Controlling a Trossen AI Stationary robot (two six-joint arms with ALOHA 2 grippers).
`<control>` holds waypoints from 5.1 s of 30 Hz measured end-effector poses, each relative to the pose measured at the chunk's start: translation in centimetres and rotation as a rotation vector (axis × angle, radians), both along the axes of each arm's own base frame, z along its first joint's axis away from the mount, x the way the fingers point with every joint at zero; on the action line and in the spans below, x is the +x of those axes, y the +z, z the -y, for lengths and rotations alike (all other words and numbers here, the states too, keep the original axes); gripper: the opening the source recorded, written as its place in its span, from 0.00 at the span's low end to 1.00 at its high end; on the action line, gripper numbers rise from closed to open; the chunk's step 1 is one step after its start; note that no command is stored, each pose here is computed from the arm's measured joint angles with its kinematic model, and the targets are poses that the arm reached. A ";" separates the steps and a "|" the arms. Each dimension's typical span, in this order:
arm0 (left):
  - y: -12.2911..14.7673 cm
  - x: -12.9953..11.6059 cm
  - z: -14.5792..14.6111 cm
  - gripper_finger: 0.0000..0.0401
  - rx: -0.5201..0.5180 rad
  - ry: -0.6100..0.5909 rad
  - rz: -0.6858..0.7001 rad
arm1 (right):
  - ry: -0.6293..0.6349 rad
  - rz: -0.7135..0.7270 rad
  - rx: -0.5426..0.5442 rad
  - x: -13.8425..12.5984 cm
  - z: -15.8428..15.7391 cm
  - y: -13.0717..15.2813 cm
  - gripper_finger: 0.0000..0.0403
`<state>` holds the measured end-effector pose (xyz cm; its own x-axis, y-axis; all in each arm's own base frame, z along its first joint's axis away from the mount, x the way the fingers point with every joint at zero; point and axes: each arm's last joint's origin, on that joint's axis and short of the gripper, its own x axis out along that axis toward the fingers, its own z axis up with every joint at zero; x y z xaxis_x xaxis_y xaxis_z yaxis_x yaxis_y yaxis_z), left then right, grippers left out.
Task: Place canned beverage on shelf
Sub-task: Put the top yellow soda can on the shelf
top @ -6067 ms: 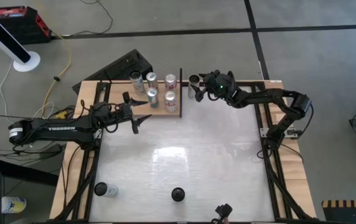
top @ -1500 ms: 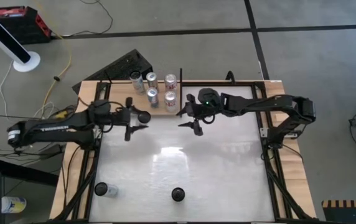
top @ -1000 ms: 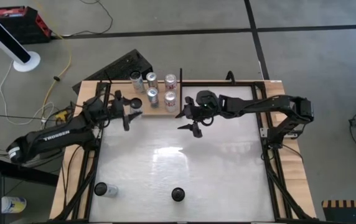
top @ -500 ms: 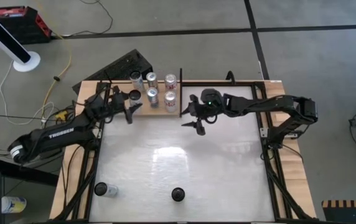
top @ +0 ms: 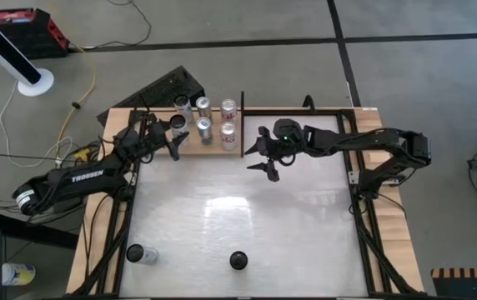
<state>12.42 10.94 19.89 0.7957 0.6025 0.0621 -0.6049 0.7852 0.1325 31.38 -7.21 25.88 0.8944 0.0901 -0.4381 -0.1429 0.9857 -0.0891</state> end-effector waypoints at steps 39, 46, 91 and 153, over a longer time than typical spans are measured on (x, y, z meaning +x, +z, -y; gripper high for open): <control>-0.7 0.7 1.1 0.57 -0.040 -0.243 -0.018 | -0.034 0.286 0.101 0.0 3.2 2.7 0.66; -0.7 2.1 3.7 0.57 -0.028 -0.549 -0.033 | 0.116 0.413 -0.053 1.7 -0.7 3.3 0.66; -1.5 4.0 8.3 0.57 -0.049 -0.654 -0.119 | 0.048 0.242 -0.003 6.9 -3.0 4.8 0.74; 0.9 4.9 8.0 0.57 -0.037 -0.621 -0.068 | -0.092 0.412 0.063 12.1 -4.9 -1.1 0.98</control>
